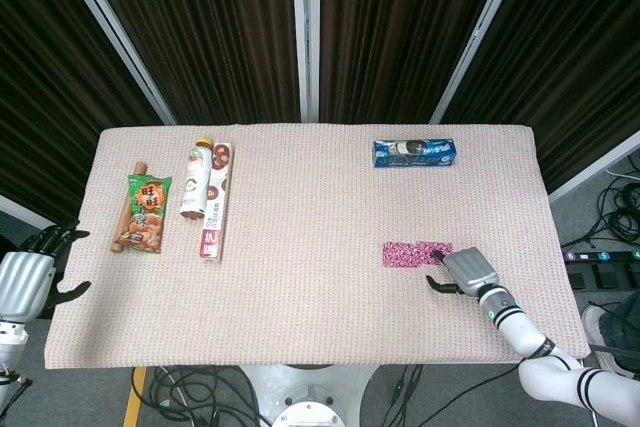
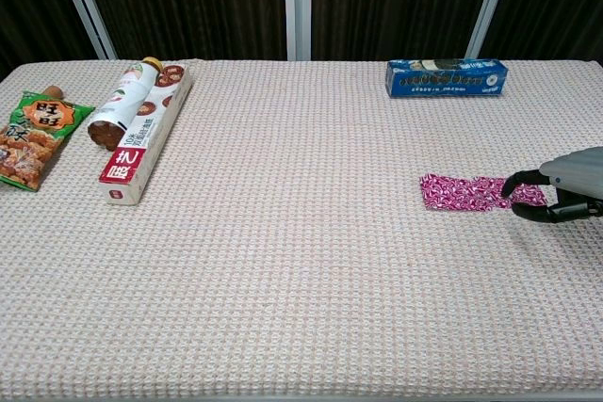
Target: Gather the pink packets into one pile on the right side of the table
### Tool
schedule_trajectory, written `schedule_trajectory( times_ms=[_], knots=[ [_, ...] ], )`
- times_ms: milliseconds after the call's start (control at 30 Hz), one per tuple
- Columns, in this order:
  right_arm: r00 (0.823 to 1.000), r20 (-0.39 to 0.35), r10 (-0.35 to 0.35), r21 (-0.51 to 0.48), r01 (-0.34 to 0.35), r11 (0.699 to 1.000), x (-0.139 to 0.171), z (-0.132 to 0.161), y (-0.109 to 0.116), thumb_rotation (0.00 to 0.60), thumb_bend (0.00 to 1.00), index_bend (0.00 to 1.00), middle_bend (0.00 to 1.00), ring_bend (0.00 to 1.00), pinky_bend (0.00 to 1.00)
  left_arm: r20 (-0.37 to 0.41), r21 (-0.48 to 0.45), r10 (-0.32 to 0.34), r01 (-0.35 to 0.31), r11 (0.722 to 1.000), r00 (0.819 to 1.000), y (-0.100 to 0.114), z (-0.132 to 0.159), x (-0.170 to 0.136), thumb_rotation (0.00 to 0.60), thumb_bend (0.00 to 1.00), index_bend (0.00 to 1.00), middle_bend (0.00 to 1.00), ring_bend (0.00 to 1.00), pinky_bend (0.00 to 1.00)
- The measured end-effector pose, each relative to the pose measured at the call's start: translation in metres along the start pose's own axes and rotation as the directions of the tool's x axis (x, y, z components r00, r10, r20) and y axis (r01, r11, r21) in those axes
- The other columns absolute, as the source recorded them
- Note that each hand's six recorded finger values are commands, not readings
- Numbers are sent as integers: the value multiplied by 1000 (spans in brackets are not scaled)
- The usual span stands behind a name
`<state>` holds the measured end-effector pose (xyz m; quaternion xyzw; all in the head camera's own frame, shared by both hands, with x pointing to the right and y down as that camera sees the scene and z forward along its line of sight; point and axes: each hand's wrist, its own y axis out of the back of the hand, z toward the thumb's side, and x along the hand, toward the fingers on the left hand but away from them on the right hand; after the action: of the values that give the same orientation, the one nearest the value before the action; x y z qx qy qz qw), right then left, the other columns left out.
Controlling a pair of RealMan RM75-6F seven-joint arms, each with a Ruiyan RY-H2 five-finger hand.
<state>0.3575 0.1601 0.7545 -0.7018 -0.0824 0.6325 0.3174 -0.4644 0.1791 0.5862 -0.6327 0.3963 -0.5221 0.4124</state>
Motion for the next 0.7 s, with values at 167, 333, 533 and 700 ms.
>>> schedule_trajectory(
  times_ms=[167, 333, 533, 700],
  knots=[
    [1000, 8, -5, -2, 5, 1000, 5, -7, 0, 18, 353, 206, 1000, 1000, 985, 3, -3, -2, 2, 1000, 1000, -1, 2, 0, 600, 0, 312, 293, 234, 344],
    [1000, 14, -5, 6, 5, 1000, 9, -13, -2, 17, 355, 208, 1000, 1000, 985, 1, -5, 1, -1, 1000, 1000, 0, 2, 0, 600, 0, 312, 293, 234, 344],
    [1000, 21, -4, 17, 4, 1000, 12, -17, -5, 16, 354, 209, 1000, 1000, 985, 2, -4, 8, -8, 1000, 1000, 2, 3, -1, 600, 0, 312, 293, 234, 344],
    [1000, 21, -8, 26, 7, 1000, 11, -20, 0, 20, 353, 211, 1000, 1000, 984, 2, -2, 9, -9, 1000, 1000, 2, 3, -1, 600, 0, 312, 293, 234, 344]
  ],
)
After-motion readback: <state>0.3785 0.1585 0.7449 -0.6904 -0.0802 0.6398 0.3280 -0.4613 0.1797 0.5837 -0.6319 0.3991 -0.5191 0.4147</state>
